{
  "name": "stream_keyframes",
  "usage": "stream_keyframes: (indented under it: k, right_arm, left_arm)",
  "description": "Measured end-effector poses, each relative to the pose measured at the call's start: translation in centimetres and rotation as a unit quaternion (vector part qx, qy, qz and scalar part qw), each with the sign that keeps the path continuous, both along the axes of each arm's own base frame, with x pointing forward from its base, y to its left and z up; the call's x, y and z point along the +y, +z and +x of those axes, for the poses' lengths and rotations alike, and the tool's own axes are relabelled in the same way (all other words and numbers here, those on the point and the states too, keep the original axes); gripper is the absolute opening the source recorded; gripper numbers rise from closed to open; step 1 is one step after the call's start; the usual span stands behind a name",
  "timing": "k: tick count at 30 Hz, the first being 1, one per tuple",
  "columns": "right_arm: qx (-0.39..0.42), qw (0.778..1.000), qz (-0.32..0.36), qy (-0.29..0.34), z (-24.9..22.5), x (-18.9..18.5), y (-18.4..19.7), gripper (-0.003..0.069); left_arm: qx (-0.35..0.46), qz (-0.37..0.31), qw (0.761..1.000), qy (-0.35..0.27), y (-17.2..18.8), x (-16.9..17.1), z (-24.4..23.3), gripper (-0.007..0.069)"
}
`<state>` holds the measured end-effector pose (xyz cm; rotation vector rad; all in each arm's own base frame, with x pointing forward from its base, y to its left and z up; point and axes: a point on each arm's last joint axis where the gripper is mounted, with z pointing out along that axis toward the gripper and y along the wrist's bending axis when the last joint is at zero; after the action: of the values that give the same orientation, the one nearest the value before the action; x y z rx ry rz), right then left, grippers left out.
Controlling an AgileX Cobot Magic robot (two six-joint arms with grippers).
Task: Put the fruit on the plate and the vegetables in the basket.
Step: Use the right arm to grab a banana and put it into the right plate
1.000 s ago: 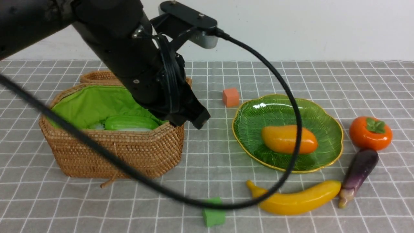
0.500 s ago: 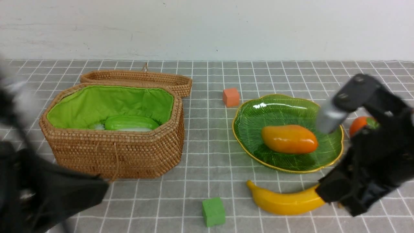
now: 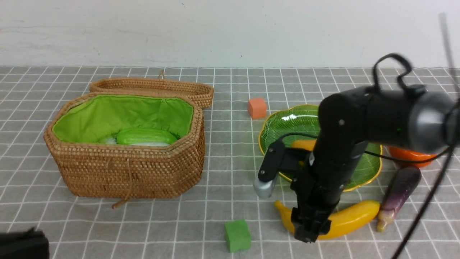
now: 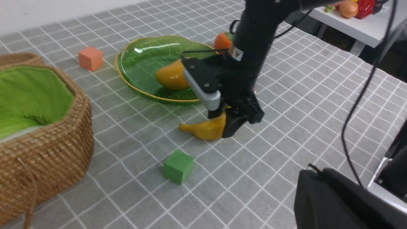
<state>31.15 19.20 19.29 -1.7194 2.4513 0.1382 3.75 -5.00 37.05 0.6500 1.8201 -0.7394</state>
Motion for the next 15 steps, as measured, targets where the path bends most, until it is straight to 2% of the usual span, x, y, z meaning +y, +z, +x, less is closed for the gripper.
stream_keyframes:
  k: [9, 13, 15]
  right_arm:
    - [-0.009, 0.999, -0.039, 0.027, 1.1, -0.1, -2.5, 0.047]
    - [0.0, 0.999, -0.044, 0.028, 1.3, 0.0, -3.3, 0.0403]
    - [0.003, 0.999, -0.045, 0.027, 1.3, 0.1, -3.4, 0.034]
  left_arm:
    - [0.024, -0.02, 0.999, -0.015, 0.0, -0.3, -0.3, -0.0013]
    - [0.024, -0.02, 0.999, -0.015, 0.0, -0.3, -0.3, -0.0013]
    - [0.026, -0.018, 0.999, -0.016, 0.0, -0.3, -0.3, -0.0013]
